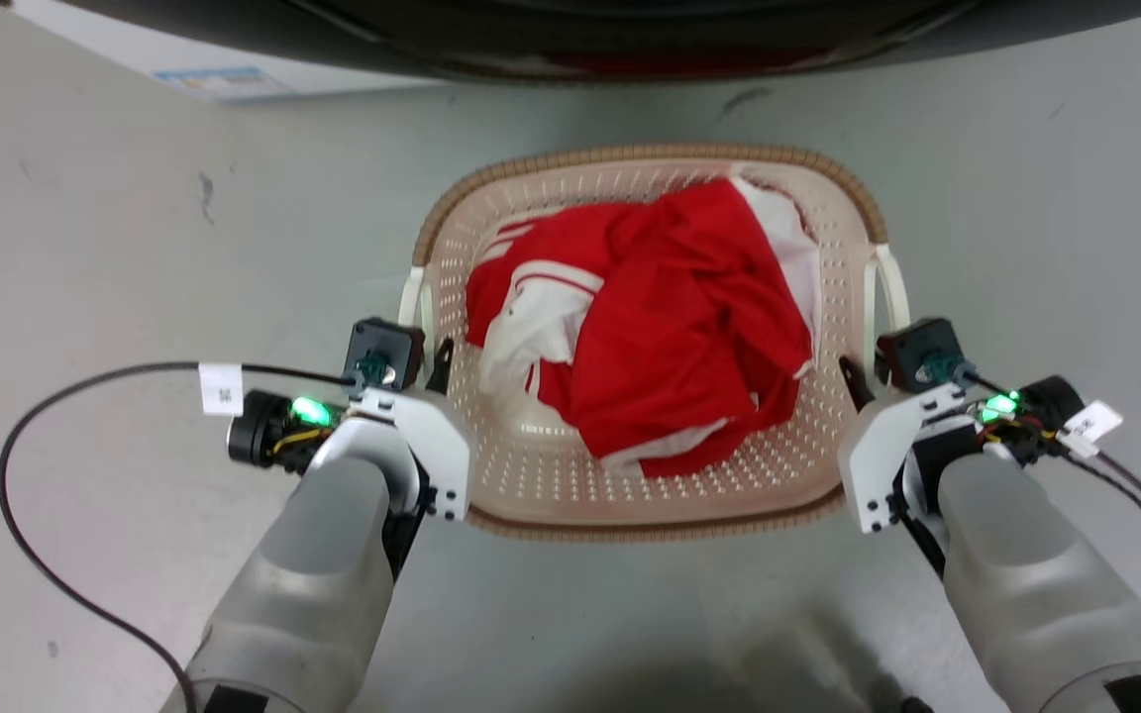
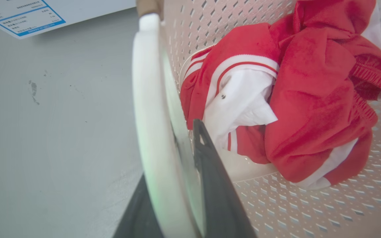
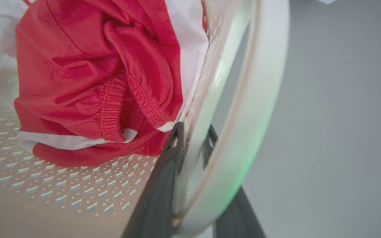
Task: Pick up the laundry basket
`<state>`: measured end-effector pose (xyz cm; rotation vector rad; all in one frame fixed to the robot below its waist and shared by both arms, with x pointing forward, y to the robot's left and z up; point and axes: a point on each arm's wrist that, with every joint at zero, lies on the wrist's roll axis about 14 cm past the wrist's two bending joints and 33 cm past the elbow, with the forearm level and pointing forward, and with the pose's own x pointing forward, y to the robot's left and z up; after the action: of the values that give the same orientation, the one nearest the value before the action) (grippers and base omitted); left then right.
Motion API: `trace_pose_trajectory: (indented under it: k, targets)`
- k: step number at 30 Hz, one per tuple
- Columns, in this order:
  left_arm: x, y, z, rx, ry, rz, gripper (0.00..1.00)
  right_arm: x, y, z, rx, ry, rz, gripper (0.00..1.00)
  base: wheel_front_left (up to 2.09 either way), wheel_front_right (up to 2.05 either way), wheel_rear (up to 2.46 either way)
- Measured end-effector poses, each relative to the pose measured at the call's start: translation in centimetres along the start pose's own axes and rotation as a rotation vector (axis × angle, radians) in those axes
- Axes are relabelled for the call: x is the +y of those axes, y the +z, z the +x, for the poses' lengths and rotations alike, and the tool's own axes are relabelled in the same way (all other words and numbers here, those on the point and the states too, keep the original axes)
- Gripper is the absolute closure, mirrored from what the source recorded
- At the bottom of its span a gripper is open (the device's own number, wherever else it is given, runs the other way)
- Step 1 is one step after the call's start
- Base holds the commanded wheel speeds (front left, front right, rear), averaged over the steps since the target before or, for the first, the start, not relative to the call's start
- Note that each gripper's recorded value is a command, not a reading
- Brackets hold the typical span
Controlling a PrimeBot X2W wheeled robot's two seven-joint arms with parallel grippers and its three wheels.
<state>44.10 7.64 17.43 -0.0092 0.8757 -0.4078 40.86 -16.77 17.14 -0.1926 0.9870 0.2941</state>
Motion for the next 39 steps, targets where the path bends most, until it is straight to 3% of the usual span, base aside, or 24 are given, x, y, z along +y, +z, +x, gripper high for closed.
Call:
trace_pose_trajectory:
  k: [20, 39]
  targets:
    - [-0.8, 1.5, -10.1, -0.022, 0.074, -0.053, 1.00, 3.3, 2.4, -8.6, -0.064, 0.030, -0.049, 1.00, 0.00, 0.00, 0.00]
    - [-1.7, 1.4, -16.4, 0.027, 0.090, -0.085, 1.00, 5.9, 3.5, -14.0, -0.048, 0.053, -0.070, 1.00, 0.00, 0.00, 0.00]
